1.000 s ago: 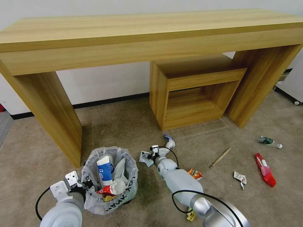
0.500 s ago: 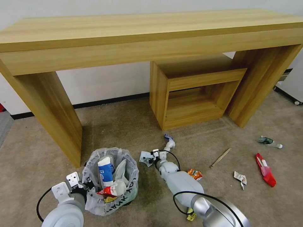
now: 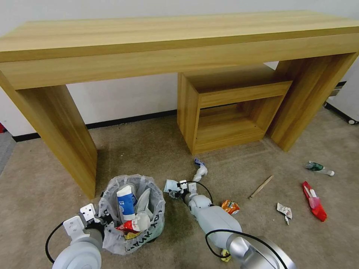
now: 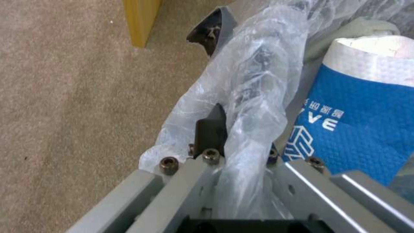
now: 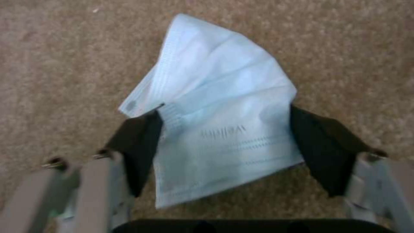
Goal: Pick up the trash bin and place the garbage on the floor into it.
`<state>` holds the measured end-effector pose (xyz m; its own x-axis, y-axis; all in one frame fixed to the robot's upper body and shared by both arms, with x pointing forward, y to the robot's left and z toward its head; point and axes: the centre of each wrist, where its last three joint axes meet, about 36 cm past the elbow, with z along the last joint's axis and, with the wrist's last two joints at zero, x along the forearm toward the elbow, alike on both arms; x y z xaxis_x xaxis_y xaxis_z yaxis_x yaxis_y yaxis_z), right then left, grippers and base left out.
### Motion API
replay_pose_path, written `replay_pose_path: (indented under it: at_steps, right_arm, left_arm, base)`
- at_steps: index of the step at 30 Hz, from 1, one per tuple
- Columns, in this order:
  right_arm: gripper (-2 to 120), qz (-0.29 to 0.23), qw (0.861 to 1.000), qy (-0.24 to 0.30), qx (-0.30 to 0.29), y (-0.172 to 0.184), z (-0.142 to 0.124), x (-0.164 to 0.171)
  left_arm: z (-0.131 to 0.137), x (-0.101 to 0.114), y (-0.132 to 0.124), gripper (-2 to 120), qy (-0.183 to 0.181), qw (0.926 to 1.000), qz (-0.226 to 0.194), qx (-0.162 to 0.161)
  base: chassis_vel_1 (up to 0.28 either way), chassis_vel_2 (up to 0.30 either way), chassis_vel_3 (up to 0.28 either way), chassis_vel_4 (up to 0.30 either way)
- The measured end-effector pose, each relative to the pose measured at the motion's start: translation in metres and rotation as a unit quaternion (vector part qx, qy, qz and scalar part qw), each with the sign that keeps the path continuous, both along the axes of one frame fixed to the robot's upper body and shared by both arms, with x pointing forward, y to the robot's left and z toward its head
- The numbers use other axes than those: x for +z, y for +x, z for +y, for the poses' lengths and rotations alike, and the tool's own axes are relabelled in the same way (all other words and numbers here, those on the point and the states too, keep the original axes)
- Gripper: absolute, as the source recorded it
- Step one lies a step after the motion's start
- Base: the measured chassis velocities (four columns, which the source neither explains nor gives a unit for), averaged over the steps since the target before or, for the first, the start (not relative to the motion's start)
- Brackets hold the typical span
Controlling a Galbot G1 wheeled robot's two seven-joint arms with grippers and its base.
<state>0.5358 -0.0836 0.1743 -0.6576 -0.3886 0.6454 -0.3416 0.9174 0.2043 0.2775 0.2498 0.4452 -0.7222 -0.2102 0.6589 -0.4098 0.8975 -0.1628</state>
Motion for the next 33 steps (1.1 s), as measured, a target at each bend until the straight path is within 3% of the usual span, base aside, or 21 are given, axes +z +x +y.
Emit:
replay_pose_path:
  at_steps: [2,4,7,9,10,12,14,19,21,24,28,33]
  right_arm:
    - [59,-0.001,1.000,0.004,0.001,-0.002,0.002,0.000]
    - [55,-0.001,1.000,0.005,0.000,-0.002,0.002,0.000]
    - [41,-0.001,1.000,0.008,-0.001,-0.001,0.005,0.004]
    - [39,-0.001,1.000,0.009,-0.001,0.000,0.006,0.005]
    - [30,-0.005,1.000,0.014,-0.002,0.001,0.008,0.008]
    - [27,-0.007,1.000,0.018,-0.002,0.001,0.010,0.010]
    - [15,-0.013,0.999,0.030,-0.002,0.002,0.018,0.018]
    - [0,-0.035,0.998,0.059,0.006,-0.001,0.040,0.040]
    - [0,-0.048,0.997,0.064,0.010,-0.002,0.041,0.047]
    - [0,-0.101,0.993,0.064,0.009,0.003,0.009,0.064]
    - [0,-0.134,0.989,0.070,0.003,0.006,-0.019,0.084]
    - [0,-0.167,0.983,0.080,0.006,0.006,-0.040,0.103]
  left_arm:
    - [0.000,-0.001,0.001,1,0.001,1.0000,-0.001,0.000]
    - [0.000,-0.001,0.001,1,0.001,1.0000,-0.001,0.001]
    - [0.001,-0.001,0.002,1,0.002,1.0000,-0.002,0.000]
    - [0.001,-0.001,0.002,1,0.002,1.0000,-0.002,0.000]
    - [0.002,-0.001,0.003,1,0.002,1.0000,-0.001,0.000]
    - [0.002,-0.002,0.003,1,0.002,1.0000,-0.001,0.000]
    - [0.001,-0.002,0.003,1,0.002,1.0000,0.000,0.000]
    - [0.000,-0.002,0.003,1,-0.001,1.0000,0.001,-0.001]
    - [0.000,-0.001,0.003,1,-0.002,1.0000,0.001,-0.002]
    - [0.002,0.000,0.003,1,-0.002,1.0000,0.000,-0.003]
    - [0.002,0.001,0.004,1,-0.004,1.0000,0.000,-0.004]
    - [0.002,0.002,0.005,1,-0.005,1.0000,0.000,-0.003]
  base:
    - [0.000,0.000,0.000,0.000]
    - [0.000,0.000,0.000,0.000]
    - [0.000,0.000,0.000,0.000]
    - [0.000,0.000,0.000,0.000]
    - [0.000,0.000,0.000,0.000]
    - [0.000,0.000,0.000,0.000]
    - [0.000,0.000,0.000,0.000]
    - [0.000,0.000,0.000,0.000]
    - [0.000,0.000,0.000,0.000]
    - [0.000,0.000,0.000,0.000]
    - [0.000,0.000,0.000,0.000]
    - [0.000,0.000,0.000,0.000]
